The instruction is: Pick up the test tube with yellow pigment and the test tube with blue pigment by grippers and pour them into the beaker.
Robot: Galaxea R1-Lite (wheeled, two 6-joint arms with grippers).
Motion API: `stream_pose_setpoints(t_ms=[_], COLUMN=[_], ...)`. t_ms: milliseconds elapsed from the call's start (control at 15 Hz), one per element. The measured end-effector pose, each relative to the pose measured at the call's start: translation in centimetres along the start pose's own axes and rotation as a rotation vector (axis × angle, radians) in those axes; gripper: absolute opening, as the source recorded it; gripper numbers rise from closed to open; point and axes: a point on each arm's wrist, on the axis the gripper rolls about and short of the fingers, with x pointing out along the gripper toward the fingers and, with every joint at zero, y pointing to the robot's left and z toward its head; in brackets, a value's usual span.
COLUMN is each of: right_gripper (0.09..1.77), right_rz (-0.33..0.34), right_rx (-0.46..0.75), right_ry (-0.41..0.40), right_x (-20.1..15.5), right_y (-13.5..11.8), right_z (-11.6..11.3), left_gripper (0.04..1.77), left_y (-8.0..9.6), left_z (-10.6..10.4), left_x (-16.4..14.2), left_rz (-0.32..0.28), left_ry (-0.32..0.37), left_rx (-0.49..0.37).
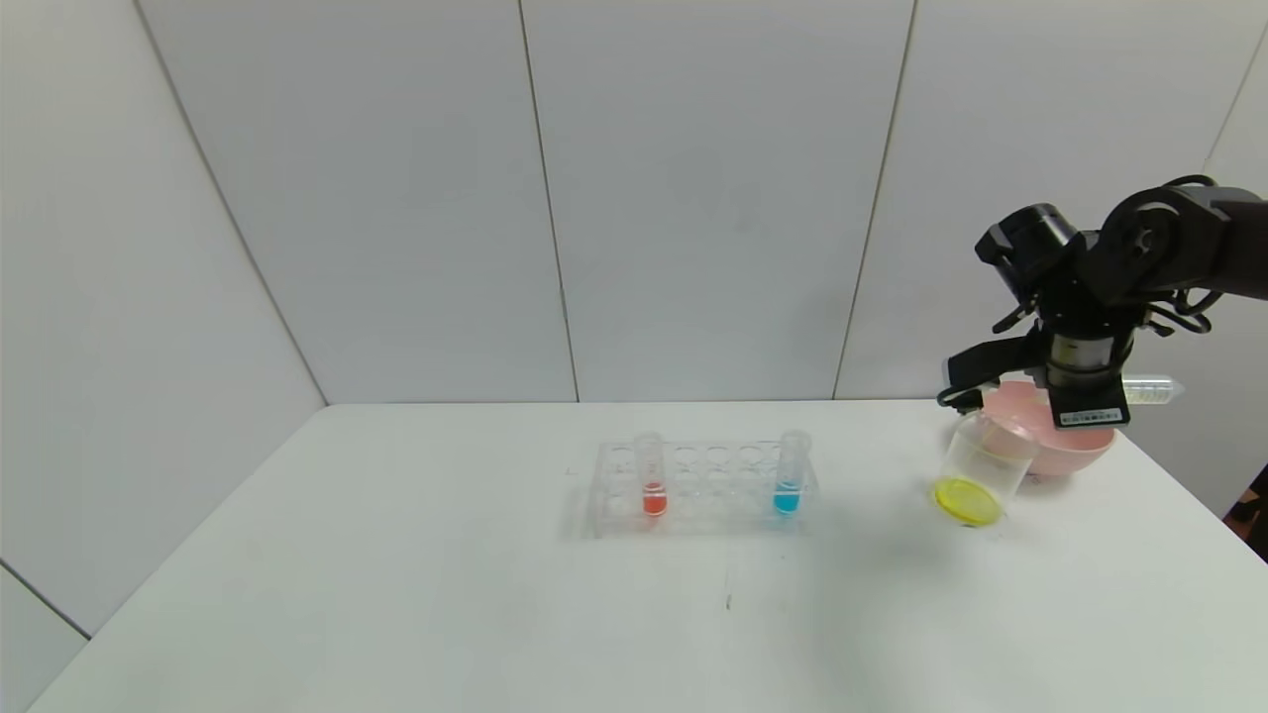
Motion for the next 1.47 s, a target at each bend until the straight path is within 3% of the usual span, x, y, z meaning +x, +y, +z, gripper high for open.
stream_pose_setpoints(t_ms=[600, 1000, 1133, 1333, 1467], right_gripper=[0.55, 0.55, 0.55, 0.55, 0.55], right_rz=[-0.001, -0.014, -0.011, 0.036, 0.084], right_rx=[-0.049, -0.033, 0.008, 0.132, 0.290], right_ry=[0.046, 0.018, -0.084, -0.391, -0.581], right_x=[-0.2, -0.3, -0.6, -0.9, -1.1], right_y=[0.6, 0.4, 0.0, -0.9, -1.7], right_z=[1.2, 1.4, 1.0, -0.2, -1.4], left_gripper=[1.76, 1.76, 1.76, 1.76, 1.76], left_y=[0.0, 0.0, 0.0, 0.0, 0.0], left_z=[0.0, 0.0, 0.0, 0.0, 0.0], left_x=[0.0, 0.0, 0.0, 0.0, 0.0], left_rz=[0.000, 0.000, 0.000, 0.000, 0.000], left_ry=[0.000, 0.000, 0.000, 0.000, 0.000], left_rx=[0.000, 0.000, 0.000, 0.000, 0.000])
